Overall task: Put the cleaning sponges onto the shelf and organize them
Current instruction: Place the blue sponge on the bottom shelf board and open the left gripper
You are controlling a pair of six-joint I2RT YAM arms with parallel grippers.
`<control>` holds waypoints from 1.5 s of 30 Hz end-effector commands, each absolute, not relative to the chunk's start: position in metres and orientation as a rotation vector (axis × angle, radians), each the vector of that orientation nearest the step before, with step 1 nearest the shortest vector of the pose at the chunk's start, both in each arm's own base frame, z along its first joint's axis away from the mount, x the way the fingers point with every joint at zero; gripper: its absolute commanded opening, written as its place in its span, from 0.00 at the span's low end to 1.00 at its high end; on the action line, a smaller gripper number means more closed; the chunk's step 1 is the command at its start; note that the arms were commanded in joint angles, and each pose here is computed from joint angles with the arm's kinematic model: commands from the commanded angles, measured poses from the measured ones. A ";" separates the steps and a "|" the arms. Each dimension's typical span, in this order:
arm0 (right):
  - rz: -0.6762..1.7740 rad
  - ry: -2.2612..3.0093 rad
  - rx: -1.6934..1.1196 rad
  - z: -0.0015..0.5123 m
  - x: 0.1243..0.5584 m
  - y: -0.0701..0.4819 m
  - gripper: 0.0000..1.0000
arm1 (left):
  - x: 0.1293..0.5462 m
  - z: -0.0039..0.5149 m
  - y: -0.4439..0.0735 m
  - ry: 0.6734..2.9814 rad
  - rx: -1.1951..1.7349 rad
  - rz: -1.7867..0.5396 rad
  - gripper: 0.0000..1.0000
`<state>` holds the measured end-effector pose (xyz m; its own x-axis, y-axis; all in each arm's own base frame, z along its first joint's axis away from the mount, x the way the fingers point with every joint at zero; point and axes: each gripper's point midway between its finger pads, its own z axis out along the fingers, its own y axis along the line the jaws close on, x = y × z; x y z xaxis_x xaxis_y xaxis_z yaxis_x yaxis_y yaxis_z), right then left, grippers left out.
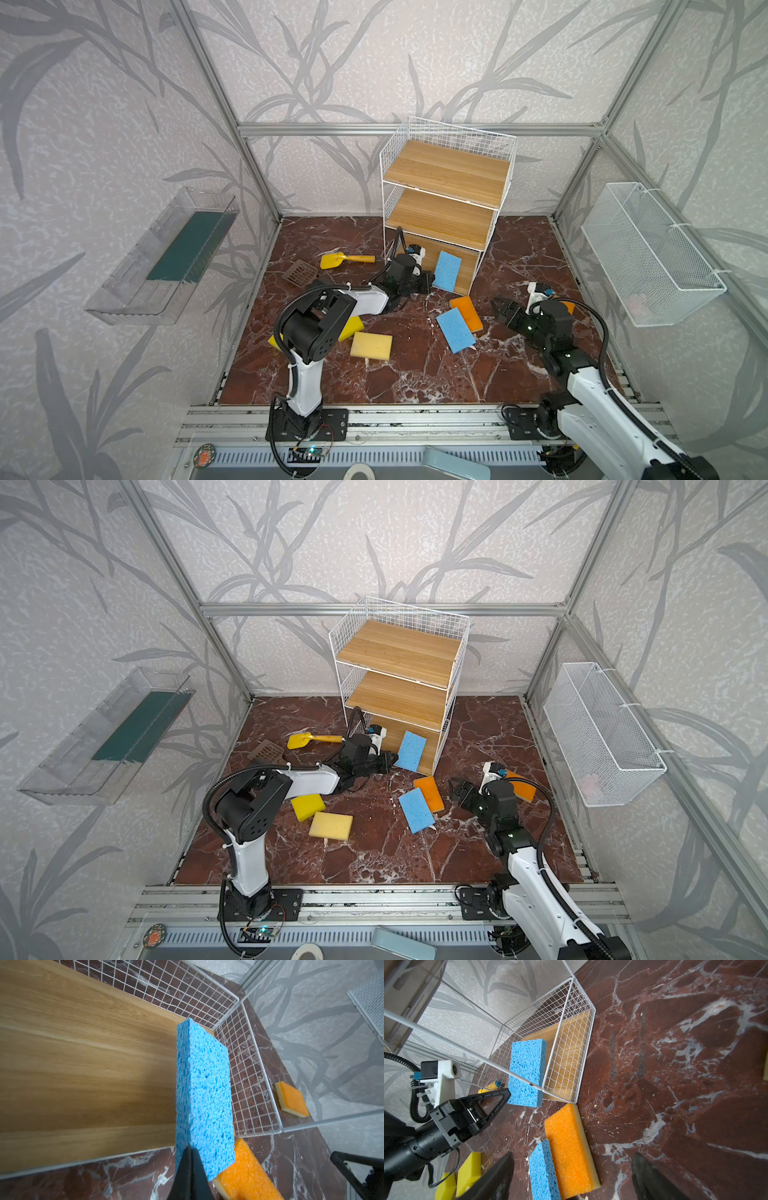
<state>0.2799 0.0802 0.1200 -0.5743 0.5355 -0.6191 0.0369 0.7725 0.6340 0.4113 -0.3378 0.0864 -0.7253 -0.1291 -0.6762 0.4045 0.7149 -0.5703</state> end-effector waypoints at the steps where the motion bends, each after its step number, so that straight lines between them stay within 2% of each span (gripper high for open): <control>1: 0.743 2.063 0.387 0.131 0.285 0.085 0.86 | 0.424 0.101 -0.350 2.134 0.204 -1.049 0.00; 19: 0.744 2.074 0.383 0.127 0.285 0.086 0.86 | 0.439 0.067 -0.377 2.214 0.243 -1.153 0.00; 43: 0.740 2.067 0.378 0.129 0.284 0.086 0.86 | 0.438 0.067 -0.396 2.217 0.241 -1.236 0.00; 45: 0.738 2.068 0.379 0.129 0.284 0.086 0.86 | 0.437 0.067 -0.397 2.219 0.241 -1.238 0.06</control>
<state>0.2815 0.0836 0.1190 -0.5810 0.5270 -0.6202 0.0251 0.7733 0.6336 0.4327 -0.3847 0.0515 -0.8321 -0.1132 -0.5430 0.3836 0.5896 -0.7107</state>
